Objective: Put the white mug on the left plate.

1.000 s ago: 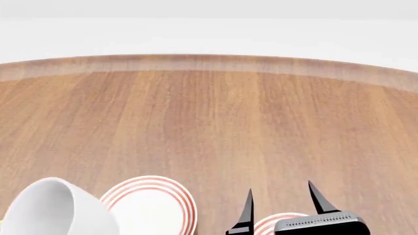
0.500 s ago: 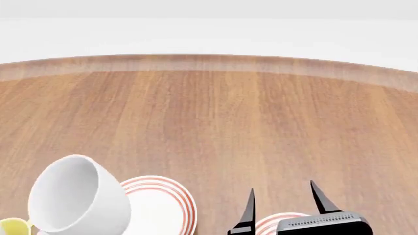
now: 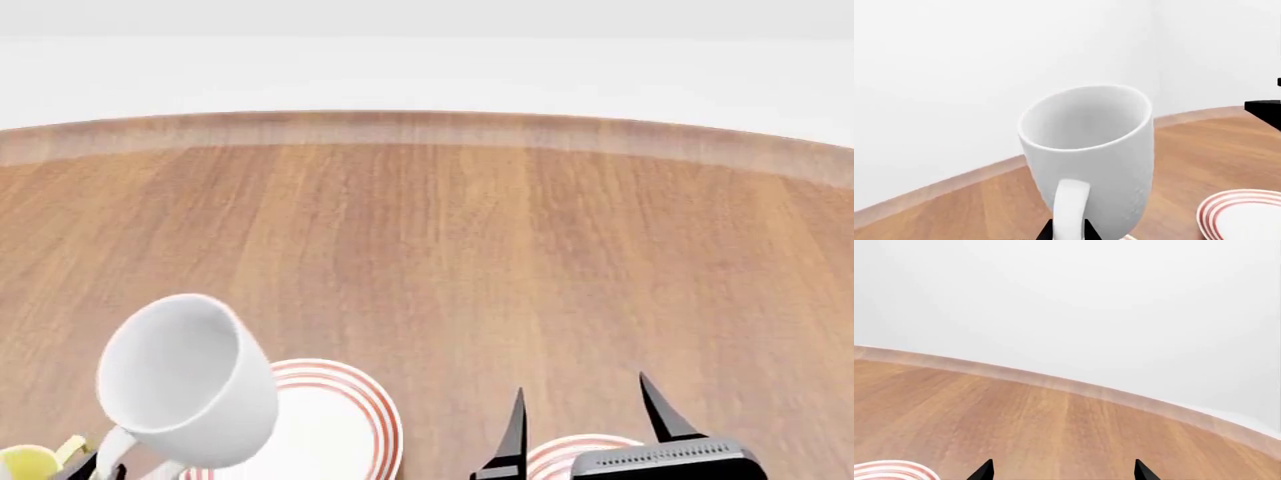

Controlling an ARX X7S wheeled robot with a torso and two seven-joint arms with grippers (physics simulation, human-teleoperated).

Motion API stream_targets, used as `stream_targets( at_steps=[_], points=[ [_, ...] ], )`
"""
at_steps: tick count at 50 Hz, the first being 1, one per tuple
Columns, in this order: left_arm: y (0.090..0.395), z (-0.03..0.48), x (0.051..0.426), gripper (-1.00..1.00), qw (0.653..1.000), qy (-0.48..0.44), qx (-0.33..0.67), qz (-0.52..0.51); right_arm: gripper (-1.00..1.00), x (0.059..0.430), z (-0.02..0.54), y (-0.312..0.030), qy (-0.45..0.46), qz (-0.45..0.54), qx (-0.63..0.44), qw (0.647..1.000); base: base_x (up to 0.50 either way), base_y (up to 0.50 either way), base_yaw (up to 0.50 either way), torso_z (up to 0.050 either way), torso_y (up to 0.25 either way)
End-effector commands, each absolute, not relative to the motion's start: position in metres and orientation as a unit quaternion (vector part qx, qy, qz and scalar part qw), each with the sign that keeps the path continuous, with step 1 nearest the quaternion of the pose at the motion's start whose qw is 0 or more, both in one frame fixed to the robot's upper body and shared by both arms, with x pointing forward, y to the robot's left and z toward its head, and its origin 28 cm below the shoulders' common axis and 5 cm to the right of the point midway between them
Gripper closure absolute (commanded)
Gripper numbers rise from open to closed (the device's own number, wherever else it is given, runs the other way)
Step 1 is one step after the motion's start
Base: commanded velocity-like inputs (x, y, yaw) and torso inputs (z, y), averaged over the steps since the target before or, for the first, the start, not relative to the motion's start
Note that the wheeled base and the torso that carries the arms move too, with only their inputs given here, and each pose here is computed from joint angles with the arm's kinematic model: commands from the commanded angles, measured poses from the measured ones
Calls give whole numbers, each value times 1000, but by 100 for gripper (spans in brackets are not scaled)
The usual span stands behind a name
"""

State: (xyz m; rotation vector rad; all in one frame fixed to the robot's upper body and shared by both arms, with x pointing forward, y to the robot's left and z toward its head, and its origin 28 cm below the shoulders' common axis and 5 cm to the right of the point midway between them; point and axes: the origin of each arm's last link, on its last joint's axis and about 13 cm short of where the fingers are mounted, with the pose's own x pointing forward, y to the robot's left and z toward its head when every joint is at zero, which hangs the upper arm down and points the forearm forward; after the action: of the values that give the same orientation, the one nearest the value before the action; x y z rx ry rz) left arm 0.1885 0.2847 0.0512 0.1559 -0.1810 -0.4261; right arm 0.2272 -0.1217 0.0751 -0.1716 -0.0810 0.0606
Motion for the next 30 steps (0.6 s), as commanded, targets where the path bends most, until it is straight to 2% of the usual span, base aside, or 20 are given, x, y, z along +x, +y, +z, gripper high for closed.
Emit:
stream_targets(
  at_steps=[1,30],
  points=[
    [286,50,202,100,968,-85,88,-220,-100,227,76,-122,-40,29,-86,995,0,0,0,0,0],
    [273,27,232,100,971,-53,78,-221,-100,226,74,-123,-39,27,-84,995,0,0,0,0,0]
  ],
)
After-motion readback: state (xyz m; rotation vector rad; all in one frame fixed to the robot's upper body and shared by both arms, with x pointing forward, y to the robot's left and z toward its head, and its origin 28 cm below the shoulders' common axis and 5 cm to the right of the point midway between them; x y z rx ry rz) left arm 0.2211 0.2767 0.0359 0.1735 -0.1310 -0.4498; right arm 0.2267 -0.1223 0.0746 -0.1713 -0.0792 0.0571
